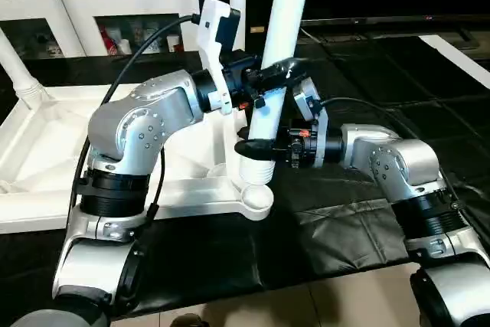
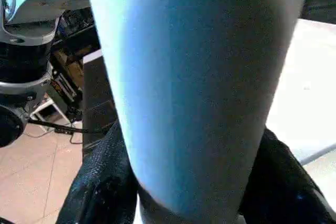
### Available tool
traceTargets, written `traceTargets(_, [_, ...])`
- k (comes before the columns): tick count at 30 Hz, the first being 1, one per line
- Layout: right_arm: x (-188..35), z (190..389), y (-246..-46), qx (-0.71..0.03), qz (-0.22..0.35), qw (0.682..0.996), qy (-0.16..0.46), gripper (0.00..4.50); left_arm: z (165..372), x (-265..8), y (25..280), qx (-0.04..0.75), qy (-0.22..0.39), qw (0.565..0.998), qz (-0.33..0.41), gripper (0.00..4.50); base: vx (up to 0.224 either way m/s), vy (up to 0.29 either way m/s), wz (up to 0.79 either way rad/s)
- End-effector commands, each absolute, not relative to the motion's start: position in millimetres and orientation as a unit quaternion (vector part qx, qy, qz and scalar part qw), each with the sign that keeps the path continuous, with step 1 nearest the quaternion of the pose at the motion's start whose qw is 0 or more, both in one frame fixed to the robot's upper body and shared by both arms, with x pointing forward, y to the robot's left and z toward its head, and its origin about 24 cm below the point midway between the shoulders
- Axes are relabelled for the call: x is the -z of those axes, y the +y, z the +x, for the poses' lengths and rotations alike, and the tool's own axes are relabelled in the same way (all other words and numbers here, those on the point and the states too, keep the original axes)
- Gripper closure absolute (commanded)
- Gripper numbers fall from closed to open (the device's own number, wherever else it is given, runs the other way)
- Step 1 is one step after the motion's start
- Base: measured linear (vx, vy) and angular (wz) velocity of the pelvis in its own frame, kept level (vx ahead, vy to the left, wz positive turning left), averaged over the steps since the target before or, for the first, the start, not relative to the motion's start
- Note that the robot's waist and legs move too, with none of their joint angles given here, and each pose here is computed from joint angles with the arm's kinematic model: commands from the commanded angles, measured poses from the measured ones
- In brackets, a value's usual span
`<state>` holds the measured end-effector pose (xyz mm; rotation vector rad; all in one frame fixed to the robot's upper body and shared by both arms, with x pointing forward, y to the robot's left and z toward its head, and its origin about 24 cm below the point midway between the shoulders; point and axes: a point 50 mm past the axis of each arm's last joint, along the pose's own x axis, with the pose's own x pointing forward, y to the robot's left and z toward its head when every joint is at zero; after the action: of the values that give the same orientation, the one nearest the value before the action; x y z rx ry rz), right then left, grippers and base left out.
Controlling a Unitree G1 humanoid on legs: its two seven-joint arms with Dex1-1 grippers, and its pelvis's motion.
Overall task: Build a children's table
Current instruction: Pick table leg
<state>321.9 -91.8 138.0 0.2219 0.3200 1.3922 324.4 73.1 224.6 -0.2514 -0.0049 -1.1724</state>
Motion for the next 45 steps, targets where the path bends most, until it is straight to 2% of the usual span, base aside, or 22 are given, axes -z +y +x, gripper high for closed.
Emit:
traceTargets(1, [-138,326.1,-95.3,-0.623,0.104,0.76,0.151,2.49,313,-240,63,0.596,-0.033,0.791,-0.133,2.65,0.0,0.0,0.0])
traceTargets(5, [-138,326.4,-95.4,-0.623,0.105,0.761,0.15,2.5,309,-244,62,0.608,-0.04,0.775,-0.165,2.65,0.0,0.0,0.0])
traceTargets(6, [-138,326.5,-95.2,-0.623,0.106,0.761,0.149,2.51,308,-245,61,0.611,-0.042,0.771,-0.175,2.09,0.0,0.0,0.0])
traceTargets(11, [-135,327.1,-93.6,-0.613,0.118,0.767,0.152,2.53,300,-249,56,0.632,-0.055,0.745,-0.207,1.78,0.0,0.0,0.0])
traceTargets(12, [-135,327.3,-93.2,-0.609,0.119,0.769,0.154,2.53,300,-250,55,0.631,-0.057,0.742,-0.217,1.48,0.0,0.0,0.0])
traceTargets(21, [-135,331.0,-90.7,-0.583,0.128,0.793,0.126,2.53,297,-258,54,0.627,-0.092,0.737,-0.234,1.49,0.0,0.0,0.0])
traceTargets(22, [-136,333.4,-91.2,-0.57,0.127,0.803,0.121,2.53,300,-265,61,0.615,-0.115,0.737,-0.255,1.49,0.0,0.0,0.0])
traceTargets(27, [-132,339.4,-96.0,-0.534,0.133,0.828,0.107,2.55,299,-270,82,0.615,-0.138,0.721,-0.289,1.49,0.0,0.0,0.0])
traceTargets(32, [-125,338.1,-101.1,-0.505,0.148,0.845,0.098,2.57,296,-260,95,0.624,-0.114,0.732,-0.249,1.49,0.0,0.0,0.0])
traceTargets(35, [-118,336.5,-105.8,-0.47,0.148,0.865,0.093,2.57,306,-240,110,0.595,-0.072,0.777,-0.193,1.49,0.0,0.0,0.0])
traceTargets(36, [-118,336.4,-105.8,-0.469,0.147,0.866,0.093,2.57,306,-239,111,0.595,-0.071,0.777,-0.192,1.49,0.0,0.0,0.0])
traceTargets(37, [-116,335.9,-107.9,-0.455,0.145,0.874,0.09,2.57,310,-229,116,0.579,-0.055,0.801,-0.143,1.49,0.0,0.0,0.0])
traceTargets(38, [-116,335.8,-108.1,-0.453,0.145,0.875,0.089,2.57,311,-228,116,0.578,-0.054,0.803,-0.137,1.49,0.0,0.0,0.0])
traceTargets(40, [-111,331.5,-113.9,-0.426,0.122,0.893,0.084,2.57,314,-205,128,0.563,-0.015,0.824,-0.066,1.49,0.0,0.0,0.0])
traceTargets(41, [-111,330.8,-114.7,-0.422,0.12,0.895,0.083,2.57,315,-202,130,0.561,-0.011,0.826,-0.058,1.49,0.0,0.0,0.0])
traceTargets(42, [-107,325.3,-118.6,-0.403,0.099,0.906,0.08,2.57,314,-185,138,0.553,0.015,0.833,-0.012,1.49,0.0,0.0,0.0])
traceTargets(44, [-105,322.9,-119.1,-0.399,0.094,0.909,0.079,2.57,313,-180,141,0.553,0.021,0.833,-0.002,1.49,0.0,0.0,0.0])
traceTargets(45, [-102,316.2,-119.3,-0.392,0.093,0.912,0.079,2.57,309,-168,147,0.555,0.043,0.831,0.023,1.49,0.0,0.0,0.0])
